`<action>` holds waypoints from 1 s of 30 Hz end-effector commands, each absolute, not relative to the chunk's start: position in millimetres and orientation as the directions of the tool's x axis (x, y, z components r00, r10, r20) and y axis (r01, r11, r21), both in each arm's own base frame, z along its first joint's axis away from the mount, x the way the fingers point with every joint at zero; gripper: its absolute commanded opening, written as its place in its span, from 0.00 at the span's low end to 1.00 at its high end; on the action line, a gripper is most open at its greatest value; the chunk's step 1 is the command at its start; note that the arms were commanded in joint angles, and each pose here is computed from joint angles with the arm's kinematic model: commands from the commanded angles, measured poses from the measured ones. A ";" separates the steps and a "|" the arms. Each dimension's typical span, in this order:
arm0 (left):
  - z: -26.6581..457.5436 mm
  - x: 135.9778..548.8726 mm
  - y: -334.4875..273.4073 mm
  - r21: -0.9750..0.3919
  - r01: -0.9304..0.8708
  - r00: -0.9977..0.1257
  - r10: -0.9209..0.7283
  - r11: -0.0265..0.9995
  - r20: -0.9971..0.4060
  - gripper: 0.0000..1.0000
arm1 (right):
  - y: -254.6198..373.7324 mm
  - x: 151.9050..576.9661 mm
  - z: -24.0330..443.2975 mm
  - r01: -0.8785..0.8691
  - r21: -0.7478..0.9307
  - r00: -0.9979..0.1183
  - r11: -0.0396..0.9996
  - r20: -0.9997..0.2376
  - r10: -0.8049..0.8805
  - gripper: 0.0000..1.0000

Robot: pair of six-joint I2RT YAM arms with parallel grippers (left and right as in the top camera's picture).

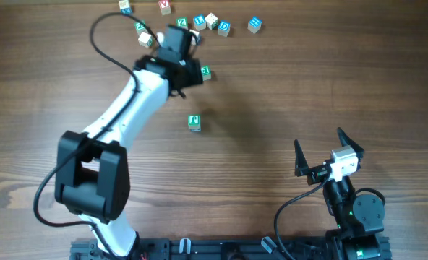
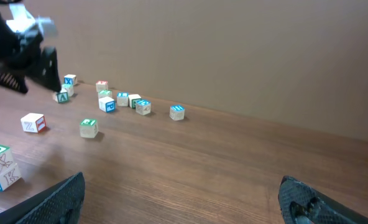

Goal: Form a tower
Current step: 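Move the left gripper to the white block with a fish drawing, then grasp the fish-drawing block with the left gripper and lift it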

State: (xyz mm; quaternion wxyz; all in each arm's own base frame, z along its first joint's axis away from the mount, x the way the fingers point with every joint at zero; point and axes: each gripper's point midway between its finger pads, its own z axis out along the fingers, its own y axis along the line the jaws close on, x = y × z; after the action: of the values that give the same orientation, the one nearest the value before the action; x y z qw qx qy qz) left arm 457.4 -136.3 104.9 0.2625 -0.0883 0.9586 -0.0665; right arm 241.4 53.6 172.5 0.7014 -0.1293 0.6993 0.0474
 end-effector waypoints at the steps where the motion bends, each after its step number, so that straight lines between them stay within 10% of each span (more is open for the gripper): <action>1: 112.7 475.1 -106.1 -0.165 -0.187 -0.810 -0.247 0.969 -0.533 0.72 | 49.8 242.0 174.5 -0.227 -0.104 0.022 0.968 -0.995 -0.102 0.99; 11: 36.5 479.0 -86.8 -0.099 -0.243 -0.864 -0.262 0.965 -0.429 0.77 | 49.8 242.0 174.5 -0.227 -0.104 0.022 0.968 -0.995 -0.102 1.00; 30: 12.1 477.0 -76.1 -0.032 -0.269 -0.871 -0.257 0.963 -0.419 0.40 | 49.8 242.0 174.6 -0.227 -0.104 0.022 0.968 -0.995 -0.102 1.00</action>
State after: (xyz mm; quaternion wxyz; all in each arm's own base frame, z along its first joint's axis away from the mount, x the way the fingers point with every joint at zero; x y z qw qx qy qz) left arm 477.5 -79.4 18.8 0.2184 -0.1366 0.9662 0.0048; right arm 241.4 53.6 172.5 0.7014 -0.1293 0.6993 0.0474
